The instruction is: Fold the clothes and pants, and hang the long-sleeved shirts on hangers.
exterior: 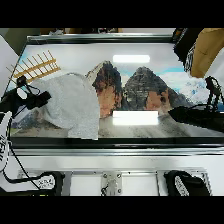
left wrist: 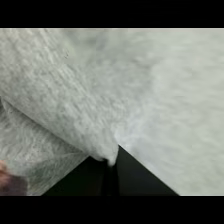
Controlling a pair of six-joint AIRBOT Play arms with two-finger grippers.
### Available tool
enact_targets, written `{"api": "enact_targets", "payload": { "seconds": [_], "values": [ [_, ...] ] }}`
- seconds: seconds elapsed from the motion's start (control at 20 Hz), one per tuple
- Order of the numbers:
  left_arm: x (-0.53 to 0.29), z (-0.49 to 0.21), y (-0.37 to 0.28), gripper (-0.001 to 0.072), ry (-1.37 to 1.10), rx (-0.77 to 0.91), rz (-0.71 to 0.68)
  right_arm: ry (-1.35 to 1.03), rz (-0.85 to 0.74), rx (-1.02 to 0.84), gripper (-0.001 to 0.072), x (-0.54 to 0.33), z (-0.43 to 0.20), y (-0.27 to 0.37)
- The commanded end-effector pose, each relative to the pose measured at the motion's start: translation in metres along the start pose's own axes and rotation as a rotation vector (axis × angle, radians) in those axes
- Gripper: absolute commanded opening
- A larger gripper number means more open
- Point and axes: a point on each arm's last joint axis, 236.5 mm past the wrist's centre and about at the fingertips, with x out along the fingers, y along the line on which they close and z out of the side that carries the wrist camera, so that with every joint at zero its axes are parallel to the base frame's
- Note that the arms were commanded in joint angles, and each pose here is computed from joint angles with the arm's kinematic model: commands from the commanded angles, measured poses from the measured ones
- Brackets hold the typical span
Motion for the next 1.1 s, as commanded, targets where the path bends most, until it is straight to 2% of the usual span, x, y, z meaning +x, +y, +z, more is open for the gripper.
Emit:
{"api": "enact_targets", "payload": {
  "seconds": [0.0,0.3,0.5,0.55,0.6,0.65,0.75,0.85,0.95,1.05],
  "values": [
    [-0.056,-0.018,-0.101,0.0008,-0.041,0.155,-0.167,0.002,0.000,0.001,0.0028,0.000,0.000,0.000],
    [-0.135,-0.145,-0.279,0.0008,-0.026,0.574,-0.479,-0.016,0.017,0.002,0.0026,0.000,0.004,0.004],
    [-0.154,-0.235,-0.338,0.0010,0.029,0.756,-0.608,-0.109,-0.108,-0.015,0.0026,-0.006,0.026,-0.030],
    [-0.153,-0.245,-0.342,0.0175,0.039,0.773,-0.614,-0.125,-0.128,-0.008,0.0026,-0.008,0.030,-0.037],
    [-0.151,-0.243,-0.342,0.0544,0.044,0.769,-0.608,-0.131,-0.138,0.005,0.0026,-0.010,0.032,-0.042],
    [-0.150,-0.229,-0.336,0.0716,0.051,0.734,-0.586,-0.136,-0.144,0.014,0.0026,-0.011,0.033,-0.045],
    [-0.150,-0.183,-0.308,0.0714,0.052,0.653,-0.513,-0.141,-0.150,0.021,0.0026,-0.012,0.034,-0.048],
    [-0.136,-0.132,-0.253,0.0714,0.048,0.517,-0.411,-0.137,-0.145,0.023,0.0027,-0.012,0.033,-0.047],
    [-0.112,-0.110,-0.191,0.0714,0.075,0.362,-0.324,-0.128,-0.144,0.024,0.0028,-0.011,0.031,-0.047],
    [-0.087,-0.108,-0.156,0.0713,0.119,0.235,-0.332,-0.114,-0.137,0.028,0.0032,-0.010,0.028,-0.045]
  ]
}}
